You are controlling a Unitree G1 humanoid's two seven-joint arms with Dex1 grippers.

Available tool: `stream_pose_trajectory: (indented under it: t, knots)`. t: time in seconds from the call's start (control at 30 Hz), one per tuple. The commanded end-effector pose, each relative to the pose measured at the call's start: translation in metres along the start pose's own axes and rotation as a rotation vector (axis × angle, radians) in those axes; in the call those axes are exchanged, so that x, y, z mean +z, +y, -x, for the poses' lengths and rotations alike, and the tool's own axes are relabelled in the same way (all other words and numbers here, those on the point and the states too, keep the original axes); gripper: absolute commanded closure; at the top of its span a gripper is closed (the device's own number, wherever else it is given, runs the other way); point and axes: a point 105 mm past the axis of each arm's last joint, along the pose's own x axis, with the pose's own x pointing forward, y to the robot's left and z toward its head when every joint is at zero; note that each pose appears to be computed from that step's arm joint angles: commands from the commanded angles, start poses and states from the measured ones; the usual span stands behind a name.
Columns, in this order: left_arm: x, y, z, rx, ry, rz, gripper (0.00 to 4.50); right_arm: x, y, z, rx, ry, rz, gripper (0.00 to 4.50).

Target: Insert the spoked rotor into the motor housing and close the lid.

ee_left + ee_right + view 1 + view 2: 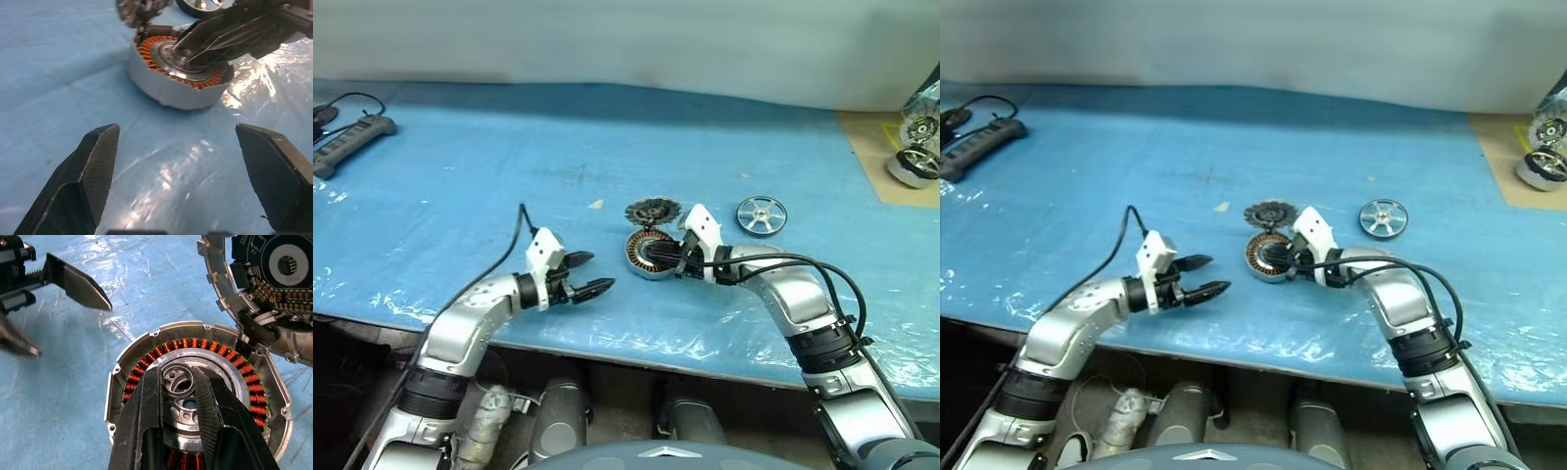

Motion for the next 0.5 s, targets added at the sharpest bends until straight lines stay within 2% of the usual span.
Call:
stream_pose_trajectory:
  t: [0.03, 0.2, 0.37, 0.5]
  knots:
    - [0.020, -0.006, -0.017, -0.020, -0.049, -0.072, 0.45, 0.009, 0.000, 0.002, -0.001, -0.024, 0.037, 3.95]
    - [-0.007, -0.003, -0.009, -0.026, -0.018, -0.086, 0.45, 0.006, 0.000, 0.005, -0.001, -0.009, 0.044, 3.95]
    - [-0.041, 0.019, 0.013, 0.021, 0.008, -0.088, 0.45, 0.010, -0.002, 0.004, -0.008, -0.023, 0.044, 3.95]
    - [-0.045, 0.027, 0.005, 0.038, -0.005, -0.106, 0.45, 0.011, 0.001, 0.001, 0.005, -0.024, 0.050, 3.95]
